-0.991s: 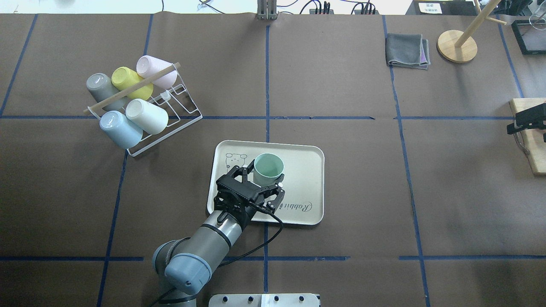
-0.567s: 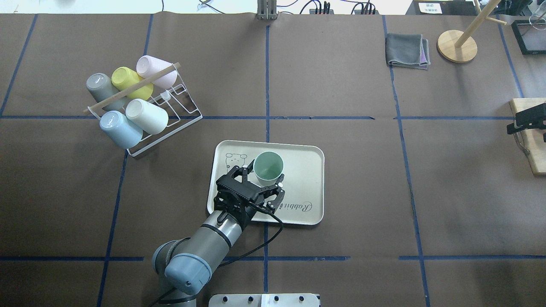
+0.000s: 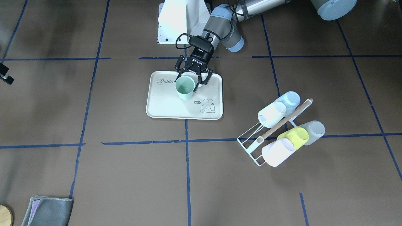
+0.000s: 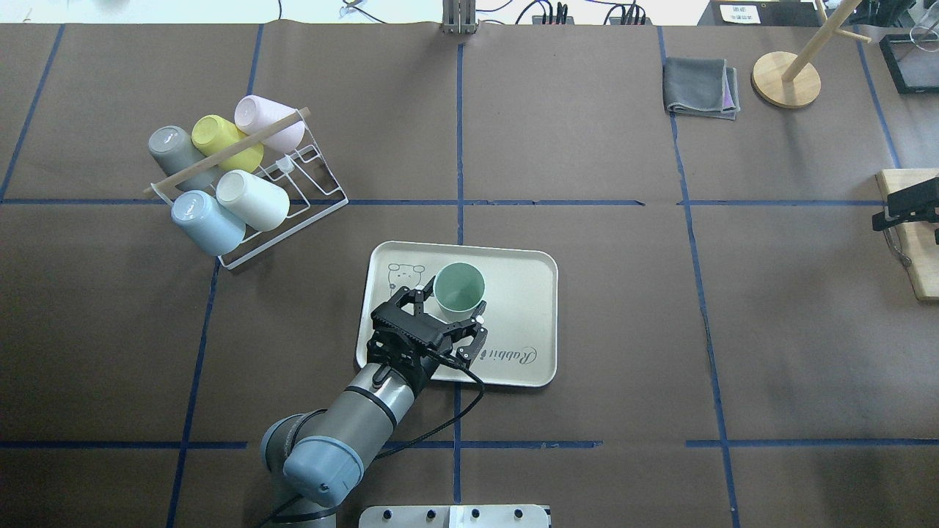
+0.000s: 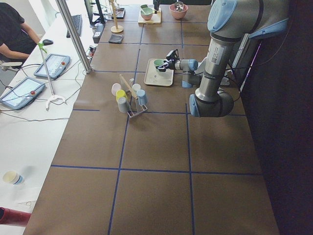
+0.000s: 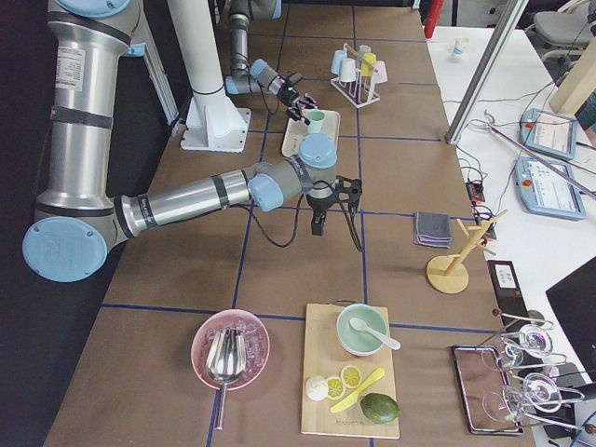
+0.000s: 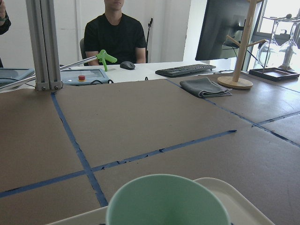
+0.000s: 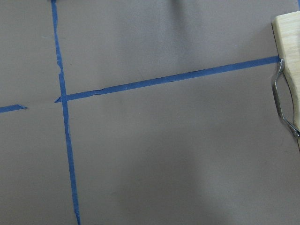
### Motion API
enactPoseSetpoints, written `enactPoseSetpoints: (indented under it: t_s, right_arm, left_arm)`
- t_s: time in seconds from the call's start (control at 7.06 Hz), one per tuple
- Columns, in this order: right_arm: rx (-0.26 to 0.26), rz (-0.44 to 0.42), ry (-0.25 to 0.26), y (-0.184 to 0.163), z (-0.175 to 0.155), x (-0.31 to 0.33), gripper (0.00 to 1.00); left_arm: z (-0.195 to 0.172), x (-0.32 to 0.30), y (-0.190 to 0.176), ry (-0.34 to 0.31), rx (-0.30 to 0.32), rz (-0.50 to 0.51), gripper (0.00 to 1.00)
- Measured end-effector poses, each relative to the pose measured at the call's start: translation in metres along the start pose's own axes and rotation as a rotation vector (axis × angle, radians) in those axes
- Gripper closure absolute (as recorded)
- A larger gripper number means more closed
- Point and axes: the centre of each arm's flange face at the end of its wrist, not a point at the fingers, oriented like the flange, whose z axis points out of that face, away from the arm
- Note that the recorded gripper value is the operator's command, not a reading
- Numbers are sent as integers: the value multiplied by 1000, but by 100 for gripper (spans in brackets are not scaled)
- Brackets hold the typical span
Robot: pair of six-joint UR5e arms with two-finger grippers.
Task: Pick up and place green cup on tray
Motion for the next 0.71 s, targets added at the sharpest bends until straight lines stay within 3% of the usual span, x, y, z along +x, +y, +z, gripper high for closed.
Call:
enactPoseSetpoints:
  t_s: [0.14, 0.28, 0.71]
  right_arm:
    - [1, 0, 0, 0, 0, 0, 0]
    - [0, 0, 1, 0, 0, 0, 0]
    - [0, 0, 1, -1, 1, 0, 0]
  left_arm:
    - [1, -1, 3, -3, -4, 4, 12]
    - [2, -2, 7, -6, -9, 9, 0]
    - [3, -2, 7, -4, -11, 13, 0]
